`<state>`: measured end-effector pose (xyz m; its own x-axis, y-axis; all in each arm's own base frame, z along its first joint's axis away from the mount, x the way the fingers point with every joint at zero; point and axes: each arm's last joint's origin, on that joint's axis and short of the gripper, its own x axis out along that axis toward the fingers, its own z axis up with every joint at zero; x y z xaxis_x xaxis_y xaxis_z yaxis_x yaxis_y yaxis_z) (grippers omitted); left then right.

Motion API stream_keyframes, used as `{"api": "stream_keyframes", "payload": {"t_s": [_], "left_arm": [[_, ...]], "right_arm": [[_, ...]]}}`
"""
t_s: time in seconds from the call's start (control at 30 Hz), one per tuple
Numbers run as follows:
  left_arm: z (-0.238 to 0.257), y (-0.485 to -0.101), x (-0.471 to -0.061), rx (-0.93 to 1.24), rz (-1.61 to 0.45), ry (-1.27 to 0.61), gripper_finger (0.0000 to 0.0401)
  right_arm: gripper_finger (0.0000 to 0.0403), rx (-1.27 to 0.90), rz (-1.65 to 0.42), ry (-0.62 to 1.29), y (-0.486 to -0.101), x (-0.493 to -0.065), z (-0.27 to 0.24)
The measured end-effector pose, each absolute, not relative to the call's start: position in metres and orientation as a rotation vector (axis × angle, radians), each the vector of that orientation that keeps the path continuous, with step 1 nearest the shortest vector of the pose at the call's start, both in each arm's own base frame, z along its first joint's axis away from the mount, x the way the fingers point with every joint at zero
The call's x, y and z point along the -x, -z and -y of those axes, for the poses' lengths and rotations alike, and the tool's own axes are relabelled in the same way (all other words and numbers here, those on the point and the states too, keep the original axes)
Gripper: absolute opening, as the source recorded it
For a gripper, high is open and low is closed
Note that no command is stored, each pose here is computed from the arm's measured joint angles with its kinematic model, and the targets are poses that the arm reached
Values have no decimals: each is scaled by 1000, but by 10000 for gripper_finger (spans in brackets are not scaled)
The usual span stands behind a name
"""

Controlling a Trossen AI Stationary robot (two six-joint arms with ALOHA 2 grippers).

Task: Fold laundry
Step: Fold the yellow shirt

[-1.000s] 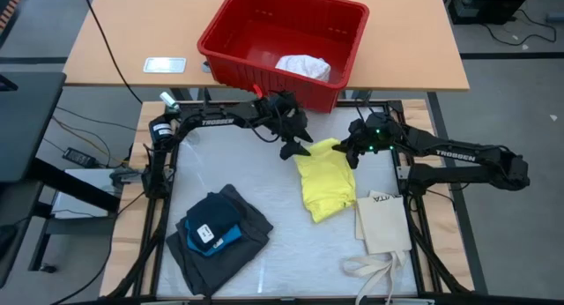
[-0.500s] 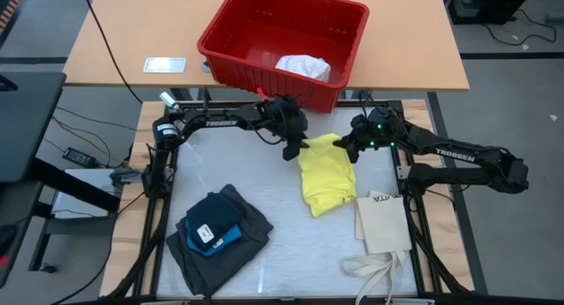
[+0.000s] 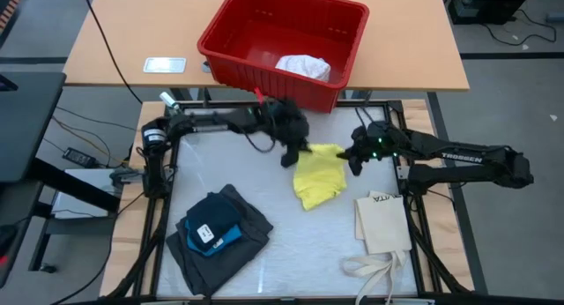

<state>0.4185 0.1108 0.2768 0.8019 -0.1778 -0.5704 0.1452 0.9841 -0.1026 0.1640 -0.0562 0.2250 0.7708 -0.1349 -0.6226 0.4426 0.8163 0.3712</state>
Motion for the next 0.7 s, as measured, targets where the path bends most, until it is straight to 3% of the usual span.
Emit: {"api": "stream_keyframes", "payload": {"t_s": [0.17, 0.43, 0.7], "left_arm": [[-49, -251, -437, 0, -721, 271, 23], [1, -250, -441, -69, -719, 332, 26], [32, -248, -438, -136, -725, 449, 25]], "right_arm": [[13, -533, -731, 227, -222, -156, 27], [18, -548, -856, -20, -216, -162, -26], [133, -691, -962, -171, -217, -163, -55]]}}
